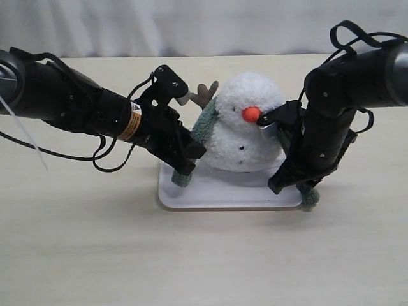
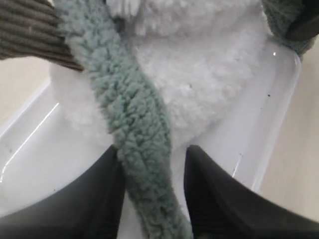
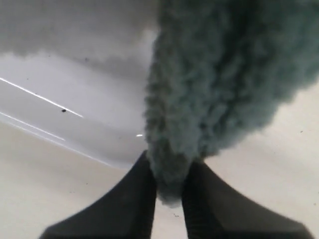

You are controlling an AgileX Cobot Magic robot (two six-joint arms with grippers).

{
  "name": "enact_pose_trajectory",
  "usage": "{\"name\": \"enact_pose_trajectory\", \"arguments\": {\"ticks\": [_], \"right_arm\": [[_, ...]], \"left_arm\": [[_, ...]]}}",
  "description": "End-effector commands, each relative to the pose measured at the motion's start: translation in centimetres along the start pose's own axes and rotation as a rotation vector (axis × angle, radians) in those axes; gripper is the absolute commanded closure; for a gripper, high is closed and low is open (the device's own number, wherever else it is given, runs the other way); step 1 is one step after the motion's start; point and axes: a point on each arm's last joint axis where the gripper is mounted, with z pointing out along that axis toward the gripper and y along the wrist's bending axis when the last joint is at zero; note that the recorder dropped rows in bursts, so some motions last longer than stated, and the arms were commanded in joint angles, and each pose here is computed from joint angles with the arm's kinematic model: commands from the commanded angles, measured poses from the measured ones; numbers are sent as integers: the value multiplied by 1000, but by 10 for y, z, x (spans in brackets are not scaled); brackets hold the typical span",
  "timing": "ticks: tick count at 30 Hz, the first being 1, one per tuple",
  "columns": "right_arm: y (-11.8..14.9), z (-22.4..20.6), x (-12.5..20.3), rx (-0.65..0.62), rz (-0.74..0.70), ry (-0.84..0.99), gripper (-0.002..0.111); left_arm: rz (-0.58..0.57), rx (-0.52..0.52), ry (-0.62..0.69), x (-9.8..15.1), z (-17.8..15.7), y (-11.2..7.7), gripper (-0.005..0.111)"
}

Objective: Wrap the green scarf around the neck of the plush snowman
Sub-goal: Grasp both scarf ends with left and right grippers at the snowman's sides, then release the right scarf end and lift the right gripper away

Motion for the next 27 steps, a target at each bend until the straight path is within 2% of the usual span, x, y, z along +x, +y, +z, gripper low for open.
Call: {"name": "enact_pose_trajectory", "arguments": {"ticks": [1,3,7,13,16,21,22,24,26,27], "right_arm": [[2,-12,1,-30,17,-29,69],[3,-20,3,-48,20,-47,61],[2,-40,7,-48,29,-98,55],[1,-67,14,-56,48,-179,55],[1,-73,18,-60,36,-176,55],[1,-73,18,-60,34,-170,55],[1,-73,18,-60,34,-175,55],[1,-73,18,-61,35,-176,55],[2,-73,17,-65,38,-186,55],[2,-77,15,-67,45,-222,55]], "left_arm": [[-10,90,-7,0,-2,-10,70],[-23,110,-9,1,-3,-12,70],[-81,113,9,6,-2,-14,71],[-101,122,44,19,-1,-18,71],[-110,185,46,22,-2,-25,71],[-106,164,60,27,-1,-24,72],[-104,115,71,29,0,-20,81],[-111,72,79,30,0,-16,90],[-108,97,75,29,0,-18,99],[-77,148,64,28,0,-22,106]]}}
